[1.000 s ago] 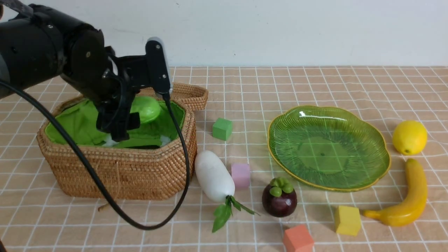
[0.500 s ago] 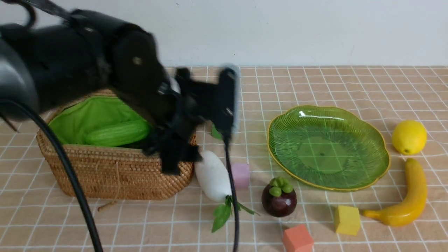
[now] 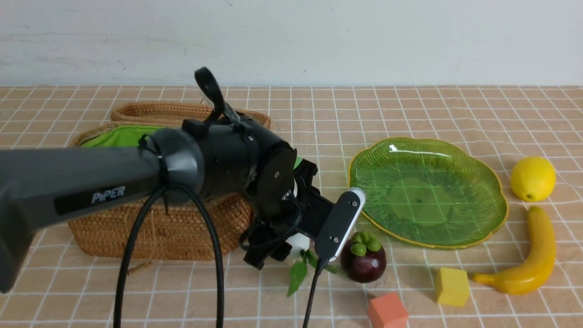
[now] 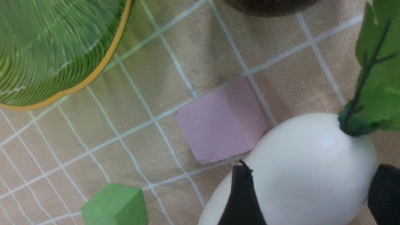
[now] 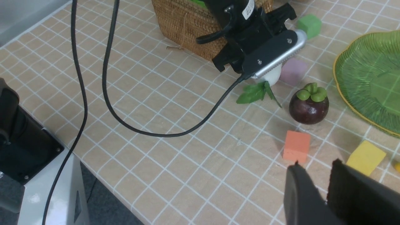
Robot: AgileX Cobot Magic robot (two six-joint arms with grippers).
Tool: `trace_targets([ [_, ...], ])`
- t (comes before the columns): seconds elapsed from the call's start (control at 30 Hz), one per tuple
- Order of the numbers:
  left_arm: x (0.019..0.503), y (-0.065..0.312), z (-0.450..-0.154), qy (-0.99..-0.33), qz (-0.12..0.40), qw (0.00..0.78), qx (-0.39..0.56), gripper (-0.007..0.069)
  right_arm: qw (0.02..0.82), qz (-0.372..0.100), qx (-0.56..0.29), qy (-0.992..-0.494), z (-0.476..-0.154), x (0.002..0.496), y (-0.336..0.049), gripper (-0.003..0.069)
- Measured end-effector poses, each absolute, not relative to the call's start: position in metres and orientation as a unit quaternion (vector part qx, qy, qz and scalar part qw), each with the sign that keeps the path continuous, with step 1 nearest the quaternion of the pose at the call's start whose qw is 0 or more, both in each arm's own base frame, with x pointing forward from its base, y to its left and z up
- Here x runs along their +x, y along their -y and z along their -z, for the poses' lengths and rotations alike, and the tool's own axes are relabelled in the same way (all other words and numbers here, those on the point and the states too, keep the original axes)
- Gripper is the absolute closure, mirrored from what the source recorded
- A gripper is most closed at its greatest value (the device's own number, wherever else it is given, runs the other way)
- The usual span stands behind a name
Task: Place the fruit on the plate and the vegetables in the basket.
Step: Take a daikon with your left arm and place it on the basket on the left.
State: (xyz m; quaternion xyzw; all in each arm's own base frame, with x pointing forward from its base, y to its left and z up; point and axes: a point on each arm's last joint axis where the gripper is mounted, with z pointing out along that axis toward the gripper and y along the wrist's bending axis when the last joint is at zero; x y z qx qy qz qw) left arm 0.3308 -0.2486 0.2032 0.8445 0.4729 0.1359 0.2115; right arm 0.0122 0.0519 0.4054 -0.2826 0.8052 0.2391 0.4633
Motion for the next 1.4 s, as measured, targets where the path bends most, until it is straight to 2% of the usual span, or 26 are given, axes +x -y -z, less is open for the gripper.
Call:
trace_targets([
  [0.5,0.328,0.245,-0.199,-0.49,-0.127,0.18,0.844,0.0159,0.461,-0.239,-0.283,-0.806,-0.405,0.012,-0.052,0.0496],
  [0.97,0.34,0.257,-0.18,-0.487,-0.131,0.218,0.835,0.0155,0.459,-0.24,-0.284,-0.807,-0.404,0.012,-0.052,0.0496],
  [1.4,0.343,0.26,-0.177,-0.484,-0.134,0.231,0.833,0.0171,0.461,-0.236,-0.29,-0.805,-0.404,0.012,-0.052,0.0496],
])
